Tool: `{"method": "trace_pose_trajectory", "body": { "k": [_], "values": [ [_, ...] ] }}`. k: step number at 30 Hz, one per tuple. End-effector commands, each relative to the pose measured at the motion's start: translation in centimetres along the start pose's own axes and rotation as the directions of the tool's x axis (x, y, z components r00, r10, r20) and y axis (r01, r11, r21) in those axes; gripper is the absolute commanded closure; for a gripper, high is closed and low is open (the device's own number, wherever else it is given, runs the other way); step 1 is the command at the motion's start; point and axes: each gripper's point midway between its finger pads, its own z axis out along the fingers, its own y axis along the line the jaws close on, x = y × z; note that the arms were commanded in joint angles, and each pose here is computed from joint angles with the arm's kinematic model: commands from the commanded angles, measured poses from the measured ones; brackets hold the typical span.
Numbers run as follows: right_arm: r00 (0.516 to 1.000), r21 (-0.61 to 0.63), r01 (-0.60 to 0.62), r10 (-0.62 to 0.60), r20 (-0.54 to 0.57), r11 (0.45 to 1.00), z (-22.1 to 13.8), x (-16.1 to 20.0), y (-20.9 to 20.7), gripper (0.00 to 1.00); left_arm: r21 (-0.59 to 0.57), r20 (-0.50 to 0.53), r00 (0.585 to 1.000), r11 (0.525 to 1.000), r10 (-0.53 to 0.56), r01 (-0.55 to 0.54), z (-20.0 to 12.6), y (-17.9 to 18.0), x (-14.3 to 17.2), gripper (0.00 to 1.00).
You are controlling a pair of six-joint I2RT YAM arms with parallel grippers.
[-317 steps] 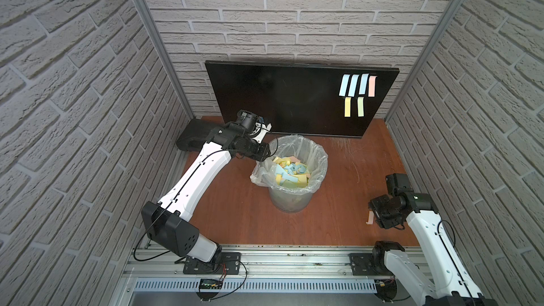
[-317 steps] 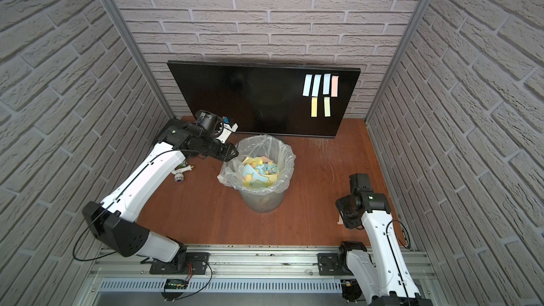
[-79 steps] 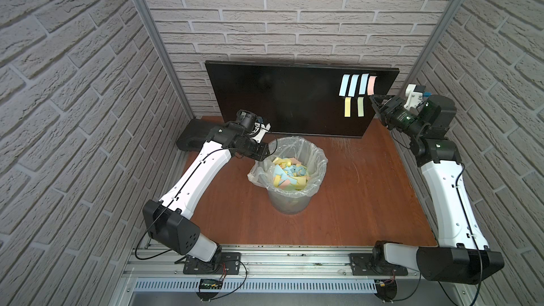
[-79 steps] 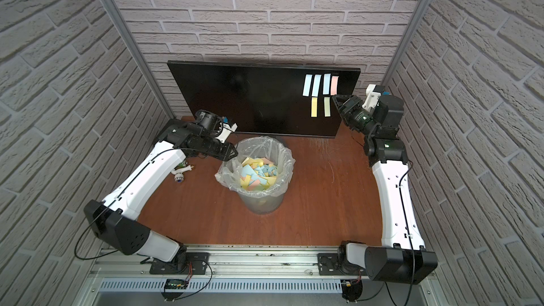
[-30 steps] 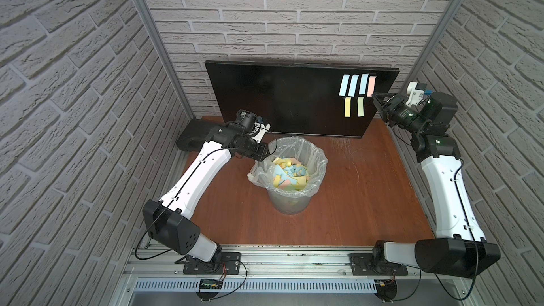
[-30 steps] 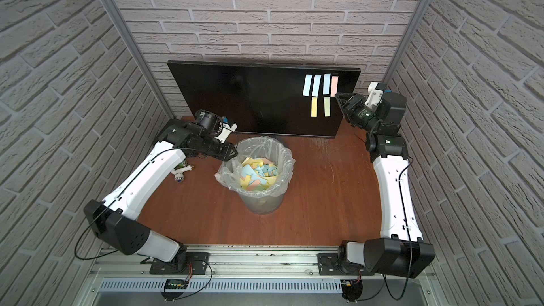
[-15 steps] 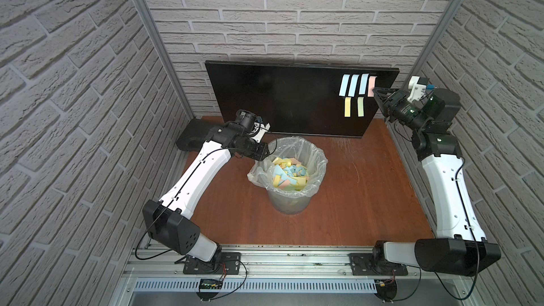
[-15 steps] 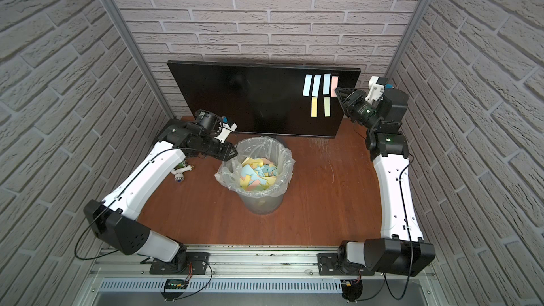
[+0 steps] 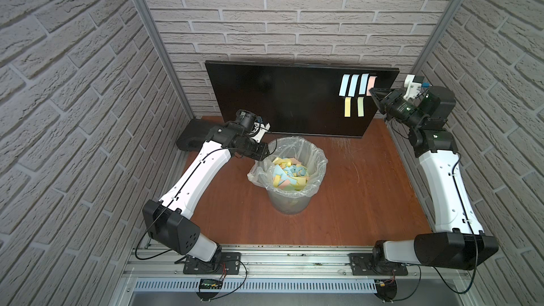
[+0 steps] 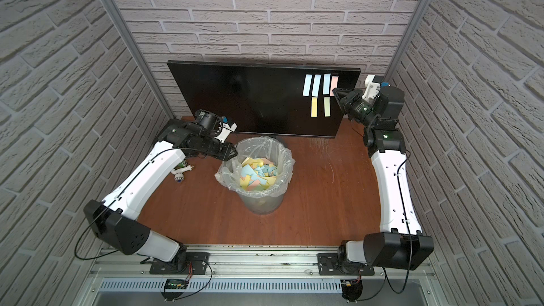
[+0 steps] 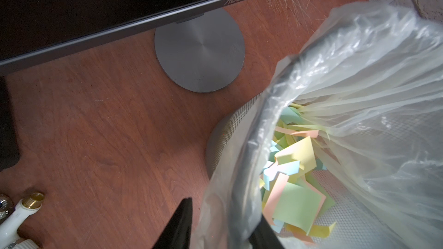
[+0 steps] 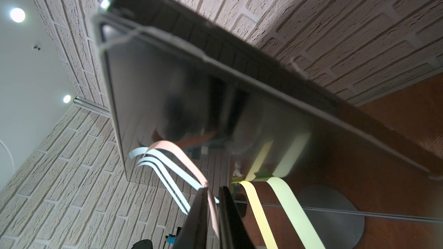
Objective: Remove the sticky note from the monitor
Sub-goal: Tear off the sticky note from the monitor.
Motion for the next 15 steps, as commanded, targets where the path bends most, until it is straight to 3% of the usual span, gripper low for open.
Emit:
{"method": "trace_pose_trajectory", "body": {
  "k": [1,15],
  "values": [
    [0.998,-0.074,0.065,-0.063,0.029,0.995,-0.9,-0.5,3.0,0.95,-0.008,0.013,1.0,1.0,0.002,-0.002,-0.3,0.3,-0.4,0.62],
    [0.994,-0.07,0.103,-0.1,0.042,0.992,-3.6,0.8,4.1,0.97,-0.009,0.013,1.0,1.0,0.0,0.001,-0.4,0.4,-0.4,0.62]
  ]
}}
